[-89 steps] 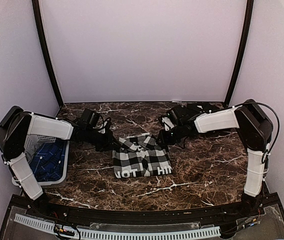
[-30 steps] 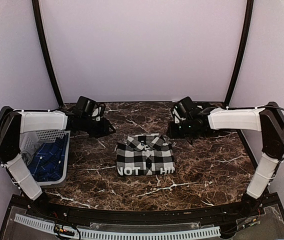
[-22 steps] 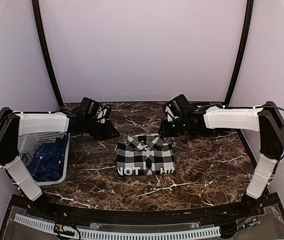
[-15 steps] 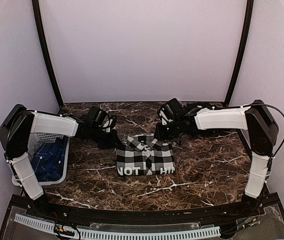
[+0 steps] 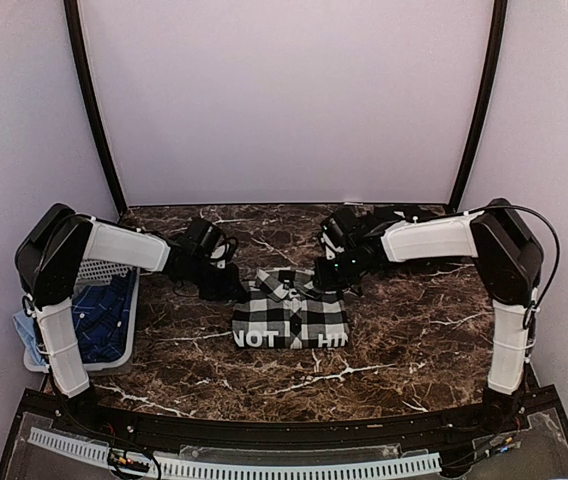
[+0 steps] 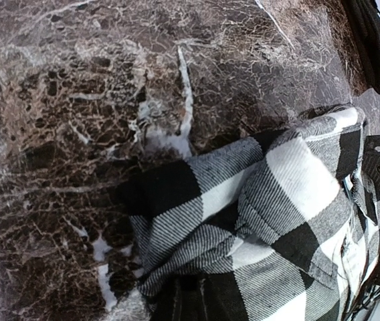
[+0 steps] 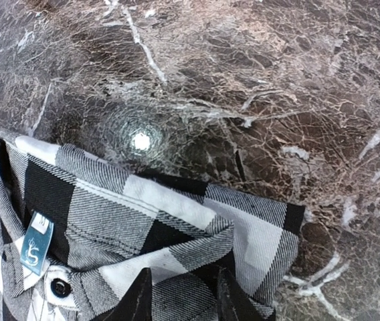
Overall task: Fold and stack the long sleeve shirts
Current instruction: Smooth out the square-folded shirt at the center of the board.
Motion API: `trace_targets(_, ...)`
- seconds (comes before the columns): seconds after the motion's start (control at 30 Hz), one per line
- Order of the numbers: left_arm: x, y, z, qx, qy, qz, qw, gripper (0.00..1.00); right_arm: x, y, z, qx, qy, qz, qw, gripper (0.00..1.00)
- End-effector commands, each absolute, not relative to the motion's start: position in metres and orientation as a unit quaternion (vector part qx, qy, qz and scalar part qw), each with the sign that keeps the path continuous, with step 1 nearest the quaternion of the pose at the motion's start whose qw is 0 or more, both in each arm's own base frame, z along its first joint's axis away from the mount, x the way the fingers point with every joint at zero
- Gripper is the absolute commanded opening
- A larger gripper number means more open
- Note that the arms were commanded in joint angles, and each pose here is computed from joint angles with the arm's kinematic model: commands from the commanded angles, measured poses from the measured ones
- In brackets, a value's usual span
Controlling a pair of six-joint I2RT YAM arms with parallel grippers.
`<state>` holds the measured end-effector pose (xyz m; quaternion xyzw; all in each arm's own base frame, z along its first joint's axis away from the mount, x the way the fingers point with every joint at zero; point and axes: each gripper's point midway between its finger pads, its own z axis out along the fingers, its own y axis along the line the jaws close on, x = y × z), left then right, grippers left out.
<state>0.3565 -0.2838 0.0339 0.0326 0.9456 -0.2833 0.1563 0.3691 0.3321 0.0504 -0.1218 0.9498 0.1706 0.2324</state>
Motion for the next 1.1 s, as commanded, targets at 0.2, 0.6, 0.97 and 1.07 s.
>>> trace_targets(0.2,0.35,-0.265,0.088,0.035,0.944,-0.269,0.19,0.13,0.338,0.337,0.13,-0.142,0.932,0.157,0.295,0.34)
trace_targets(0.6,0.294,-0.28,0.105,0.052,0.921,-0.363,0.134,0.16,0.263,0.386,0.081,-0.187,0.942,0.16,0.226,0.35)
trace_targets(0.97,0.275,-0.273,0.078,0.029,0.93,-0.353,0.102,0.24,0.237,0.383,0.046,-0.194,0.953,0.125,0.195,0.38)
trace_targets(1.07,0.27,-0.273,0.077,0.035,0.928,-0.358,0.096,0.27,0.241,0.388,0.068,-0.191,0.947,0.143,0.214,0.39)
